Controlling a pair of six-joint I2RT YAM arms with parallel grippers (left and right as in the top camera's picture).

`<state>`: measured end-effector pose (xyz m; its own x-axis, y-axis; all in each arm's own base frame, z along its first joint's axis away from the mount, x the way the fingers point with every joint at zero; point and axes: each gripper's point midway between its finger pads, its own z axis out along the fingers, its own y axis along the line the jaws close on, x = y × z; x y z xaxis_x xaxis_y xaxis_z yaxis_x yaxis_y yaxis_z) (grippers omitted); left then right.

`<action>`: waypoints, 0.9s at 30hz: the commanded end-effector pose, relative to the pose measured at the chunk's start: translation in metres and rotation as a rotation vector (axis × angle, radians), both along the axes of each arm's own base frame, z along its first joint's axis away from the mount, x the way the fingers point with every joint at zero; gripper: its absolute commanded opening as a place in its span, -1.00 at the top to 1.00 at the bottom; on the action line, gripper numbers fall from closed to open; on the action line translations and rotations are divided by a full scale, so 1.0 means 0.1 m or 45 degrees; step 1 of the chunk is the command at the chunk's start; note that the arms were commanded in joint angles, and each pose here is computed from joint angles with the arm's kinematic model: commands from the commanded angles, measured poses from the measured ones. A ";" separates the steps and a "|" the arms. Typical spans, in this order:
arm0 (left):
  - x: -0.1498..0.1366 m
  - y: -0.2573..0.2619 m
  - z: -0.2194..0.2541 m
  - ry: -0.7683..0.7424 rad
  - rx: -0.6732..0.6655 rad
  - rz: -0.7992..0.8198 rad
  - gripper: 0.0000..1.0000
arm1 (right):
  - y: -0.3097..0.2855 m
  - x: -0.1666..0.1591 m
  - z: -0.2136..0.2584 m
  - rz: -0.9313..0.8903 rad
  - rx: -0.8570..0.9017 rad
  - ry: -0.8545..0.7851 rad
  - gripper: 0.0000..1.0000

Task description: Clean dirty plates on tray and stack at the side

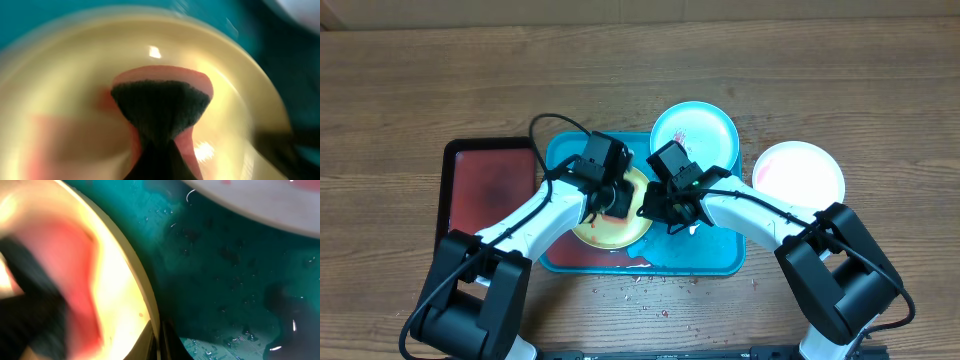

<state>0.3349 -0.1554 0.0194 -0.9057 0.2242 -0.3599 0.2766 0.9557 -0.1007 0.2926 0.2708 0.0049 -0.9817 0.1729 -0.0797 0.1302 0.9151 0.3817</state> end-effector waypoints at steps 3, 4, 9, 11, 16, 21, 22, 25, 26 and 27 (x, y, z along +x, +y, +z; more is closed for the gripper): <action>0.41 0.84 0.13 -0.271 0.396 0.464 0.91 | -0.03 -0.06 -0.12 0.011 -0.036 0.041 0.93; 0.42 0.91 0.15 -0.285 0.428 0.482 0.91 | -0.03 -0.06 -0.12 0.011 -0.036 0.042 0.93; 0.15 0.77 -0.04 -0.078 0.375 0.275 0.91 | -0.03 -0.05 -0.12 0.011 -0.035 0.040 0.92; -0.13 0.58 -0.15 0.096 0.265 0.143 0.91 | -0.03 -0.05 -0.12 0.011 -0.035 0.040 0.92; -0.70 0.10 -0.18 0.402 -0.044 -0.174 0.91 | -0.03 -0.05 -0.12 0.011 -0.034 0.040 0.93; -0.79 -0.23 -0.11 0.371 -0.171 -0.413 0.92 | -0.02 -0.06 -0.12 0.013 -0.031 0.041 0.93; -0.76 -0.26 -0.10 0.347 -0.177 -0.431 0.91 | -0.02 -0.06 -0.12 0.013 -0.030 0.042 0.93; -0.61 -0.34 -0.08 0.250 -0.183 -0.449 0.91 | -0.03 -0.06 -0.12 0.013 -0.033 0.046 0.93; -0.52 -0.34 -0.08 0.206 -0.171 -0.424 0.91 | -0.03 -0.06 -0.12 0.013 -0.033 0.046 0.93; -0.41 -0.31 -0.08 0.160 -0.142 -0.368 0.91 | -0.03 -0.06 -0.12 0.013 -0.033 0.046 0.93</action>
<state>0.2879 -0.1753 0.0153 -0.8645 0.4398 -0.2433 0.4922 0.8387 -0.2329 0.2892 0.2710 0.0047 -0.9858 0.1512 -0.0728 0.1129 0.9186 0.3786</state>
